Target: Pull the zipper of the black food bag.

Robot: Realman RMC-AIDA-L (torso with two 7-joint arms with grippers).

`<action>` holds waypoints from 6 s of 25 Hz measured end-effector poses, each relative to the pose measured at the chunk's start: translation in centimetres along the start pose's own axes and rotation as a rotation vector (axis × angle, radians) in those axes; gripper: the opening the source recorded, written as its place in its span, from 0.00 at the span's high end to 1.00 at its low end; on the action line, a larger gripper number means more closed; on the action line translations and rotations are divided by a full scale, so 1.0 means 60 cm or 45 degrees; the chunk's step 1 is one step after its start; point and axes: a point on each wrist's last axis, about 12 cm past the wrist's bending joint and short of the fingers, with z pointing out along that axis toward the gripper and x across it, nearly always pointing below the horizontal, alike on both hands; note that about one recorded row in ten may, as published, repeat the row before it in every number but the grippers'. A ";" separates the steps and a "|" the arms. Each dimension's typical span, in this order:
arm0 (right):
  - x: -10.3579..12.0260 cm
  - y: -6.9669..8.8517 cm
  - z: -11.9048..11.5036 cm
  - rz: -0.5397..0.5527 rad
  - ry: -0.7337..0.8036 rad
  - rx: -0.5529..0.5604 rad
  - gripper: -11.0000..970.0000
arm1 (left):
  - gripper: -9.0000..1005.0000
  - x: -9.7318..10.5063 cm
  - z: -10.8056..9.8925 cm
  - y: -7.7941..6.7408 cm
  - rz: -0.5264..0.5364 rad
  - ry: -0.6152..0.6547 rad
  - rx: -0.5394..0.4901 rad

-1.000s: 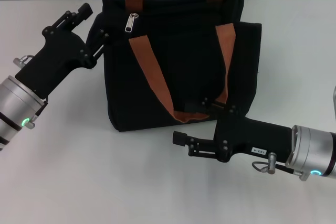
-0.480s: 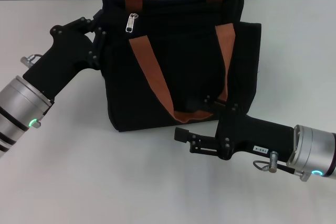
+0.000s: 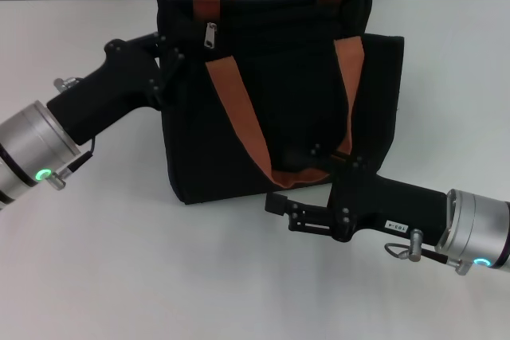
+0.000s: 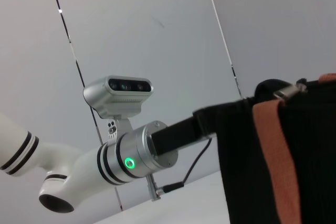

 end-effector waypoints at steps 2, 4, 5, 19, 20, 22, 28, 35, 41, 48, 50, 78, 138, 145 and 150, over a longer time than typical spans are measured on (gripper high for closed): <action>-0.003 0.003 -0.001 0.003 -0.023 -0.011 0.15 | 0.90 -0.015 -0.005 0.006 -0.076 -0.024 0.027; -0.003 0.005 -0.002 0.006 -0.035 -0.017 0.15 | 0.90 -0.022 -0.004 0.012 -0.117 -0.016 0.040; -0.004 0.006 -0.003 0.007 -0.047 -0.024 0.15 | 0.90 -0.028 -0.003 0.017 -0.146 -0.001 0.051; -0.068 -0.009 0.009 -0.053 -0.478 0.098 0.15 | 0.90 -0.060 0.012 0.042 -0.230 0.134 0.105; -0.071 -0.008 0.016 -0.134 -0.486 0.103 0.15 | 0.90 -0.058 0.011 0.041 -0.229 0.133 0.103; -0.073 0.001 0.023 -0.389 -0.542 0.156 0.15 | 0.90 -0.055 0.008 0.040 -0.230 0.132 0.098; -0.062 0.023 0.034 -0.951 -0.588 0.499 0.15 | 0.90 -0.054 0.005 0.036 -0.244 0.121 0.107; -0.051 0.040 0.073 -1.362 -0.404 0.845 0.15 | 0.90 -0.055 0.009 0.023 -0.283 0.057 0.160; -0.055 0.063 0.079 -1.191 -0.521 0.845 0.15 | 0.90 -0.059 0.008 0.021 -0.291 0.033 0.176; -0.039 0.073 0.075 -1.061 -0.498 0.837 0.15 | 0.90 -0.061 0.013 0.022 -0.283 0.031 0.181; -0.037 0.077 0.082 -1.123 -0.461 0.866 0.15 | 0.90 -0.062 0.015 0.022 -0.282 0.031 0.185; -0.094 -0.026 0.021 0.917 -0.470 -0.139 0.15 | 0.90 -0.072 0.035 0.015 -0.202 0.012 0.271; -0.051 0.050 0.081 -0.731 -0.596 0.606 0.66 | 0.90 -0.078 0.048 0.014 -0.200 0.002 0.293; -0.045 0.059 0.099 -0.840 -0.519 0.654 0.73 | 0.90 -0.078 0.049 0.013 -0.201 0.005 0.296; -0.047 0.057 0.100 -0.843 -0.517 0.663 0.73 | 0.90 -0.078 0.049 0.013 -0.200 0.005 0.297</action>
